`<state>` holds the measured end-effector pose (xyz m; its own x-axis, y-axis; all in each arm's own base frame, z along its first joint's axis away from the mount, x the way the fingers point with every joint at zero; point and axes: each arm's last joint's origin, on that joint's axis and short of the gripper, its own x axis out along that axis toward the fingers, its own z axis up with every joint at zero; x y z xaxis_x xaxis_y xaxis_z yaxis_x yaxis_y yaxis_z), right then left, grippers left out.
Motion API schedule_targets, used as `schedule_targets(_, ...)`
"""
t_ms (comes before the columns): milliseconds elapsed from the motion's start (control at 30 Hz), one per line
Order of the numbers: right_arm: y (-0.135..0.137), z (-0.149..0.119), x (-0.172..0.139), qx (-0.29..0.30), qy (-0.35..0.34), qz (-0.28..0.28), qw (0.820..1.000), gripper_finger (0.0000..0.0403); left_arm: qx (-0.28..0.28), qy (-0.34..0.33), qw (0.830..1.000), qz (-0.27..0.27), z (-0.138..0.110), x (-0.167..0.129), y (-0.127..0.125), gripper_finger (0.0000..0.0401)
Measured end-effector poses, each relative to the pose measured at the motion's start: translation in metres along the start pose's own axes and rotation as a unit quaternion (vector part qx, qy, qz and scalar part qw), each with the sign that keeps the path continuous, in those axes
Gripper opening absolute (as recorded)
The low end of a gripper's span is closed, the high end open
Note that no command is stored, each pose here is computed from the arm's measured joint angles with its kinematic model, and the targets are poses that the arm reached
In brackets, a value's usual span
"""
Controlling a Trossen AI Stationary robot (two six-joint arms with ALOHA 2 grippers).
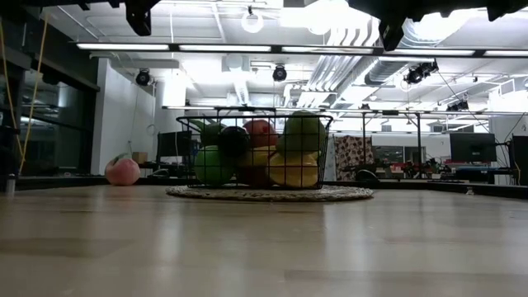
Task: Build produce basket
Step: Put the grapes into the black wire basket
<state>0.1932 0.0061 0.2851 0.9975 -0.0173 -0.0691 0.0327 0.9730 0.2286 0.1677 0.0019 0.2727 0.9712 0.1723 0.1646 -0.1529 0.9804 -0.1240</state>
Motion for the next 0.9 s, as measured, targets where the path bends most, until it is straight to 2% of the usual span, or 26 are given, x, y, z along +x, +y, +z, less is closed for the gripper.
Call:
schedule_targets(133, 0.0, 0.0, 0.0, 0.0, 0.0, 0.0, 1.0, 0.0, 0.006, 0.002, 1.0, 0.0, -0.0003, 0.0001, 0.0, 0.0039)
schedule_targets(200, 0.0, 0.0, 0.0, 0.0, 0.0, 0.0, 1.0, 0.0, 0.002, 0.002, 1.0, 0.0, -0.0005, 0.0001, 0.0, 0.0011)
schedule_targets(367, 0.0, 0.0, 0.0, 0.004, 0.0, 0.0, 1.0, 0.0, 0.002, 0.006, 1.0, 0.003, -0.0012, 0.0001, 0.0002, 0.0005)
schedule_targets(533, 0.0, 0.0025, 0.0, 0.092, -0.015, -0.005, 0.996, 0.0, -0.002, 0.008, 1.0, 0.003, -0.0016, 0.0, 0.0003, 0.0001)
schedule_targets(700, 0.0, 0.0085, -0.0005, 0.135, -0.052, -0.015, 0.989, 0.0002, -0.011, 0.012, 1.0, 0.01, -0.0025, 0.0, 0.0007, 0.0)
schedule_targets(800, 0.0003, 0.0097, -0.0006, 0.156, -0.057, -0.012, 0.986, 0.0024, -0.012, 0.014, 1.0, 0.013, -0.003, 0.0, 0.001, 0.0)
schedule_targets(900, 0.0001, 0.009, -0.0005, 0.171, -0.054, -0.013, 0.984, 0.0074, -0.014, 0.014, 1.0, 0.015, -0.003, 0.0, 0.0011, 0.0)
